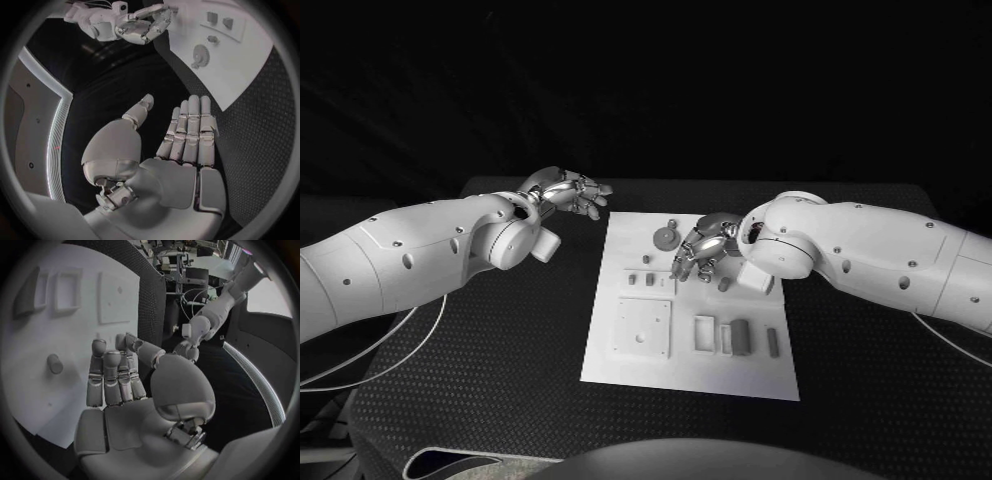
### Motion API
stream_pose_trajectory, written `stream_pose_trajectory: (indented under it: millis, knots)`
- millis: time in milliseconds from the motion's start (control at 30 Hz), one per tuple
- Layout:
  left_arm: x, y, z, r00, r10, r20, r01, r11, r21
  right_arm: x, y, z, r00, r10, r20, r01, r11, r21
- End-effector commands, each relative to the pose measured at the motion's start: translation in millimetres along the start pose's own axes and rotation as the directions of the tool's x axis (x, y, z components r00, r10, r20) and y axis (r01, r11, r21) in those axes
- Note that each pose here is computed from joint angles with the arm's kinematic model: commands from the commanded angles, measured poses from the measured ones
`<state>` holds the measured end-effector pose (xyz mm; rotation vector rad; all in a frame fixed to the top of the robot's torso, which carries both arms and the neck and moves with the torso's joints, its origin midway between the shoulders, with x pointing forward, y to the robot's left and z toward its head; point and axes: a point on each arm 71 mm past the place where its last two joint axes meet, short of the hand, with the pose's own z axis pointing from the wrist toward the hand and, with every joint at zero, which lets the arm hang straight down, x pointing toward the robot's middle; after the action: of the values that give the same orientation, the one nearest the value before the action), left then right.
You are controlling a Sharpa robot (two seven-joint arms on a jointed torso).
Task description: Assemble the parts on the task board
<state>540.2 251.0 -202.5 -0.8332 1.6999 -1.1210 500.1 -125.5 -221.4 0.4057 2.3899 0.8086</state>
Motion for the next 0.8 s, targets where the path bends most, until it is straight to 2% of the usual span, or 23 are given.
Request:
stream_pose_trajectory:
  millis: [33,233,533,800]
  knots:
    - [2.1,-3.4,1.9,1.0,-0.009,-0.005,0.009,1.0,0.007,9.8,0.7,4.8,0.997,-0.022,-0.079,0.025,0.999,0.044]
    - [5.5,-5.4,3.8,1.0,-0.01,-0.013,0.01,1.0,0.01,21.4,2.5,13.0,0.994,-0.045,-0.102,0.051,0.997,0.054]
    - [5.9,-5.8,4.6,1.0,-0.01,-0.013,0.01,1.0,0.01,26.0,8.1,15.6,0.992,-0.084,-0.099,0.089,0.995,0.045]
    - [7.6,-7.7,5.7,1.0,-0.01,-0.017,0.01,1.0,0.013,34.8,11.6,18.8,0.986,-0.122,-0.117,0.128,0.991,0.049]
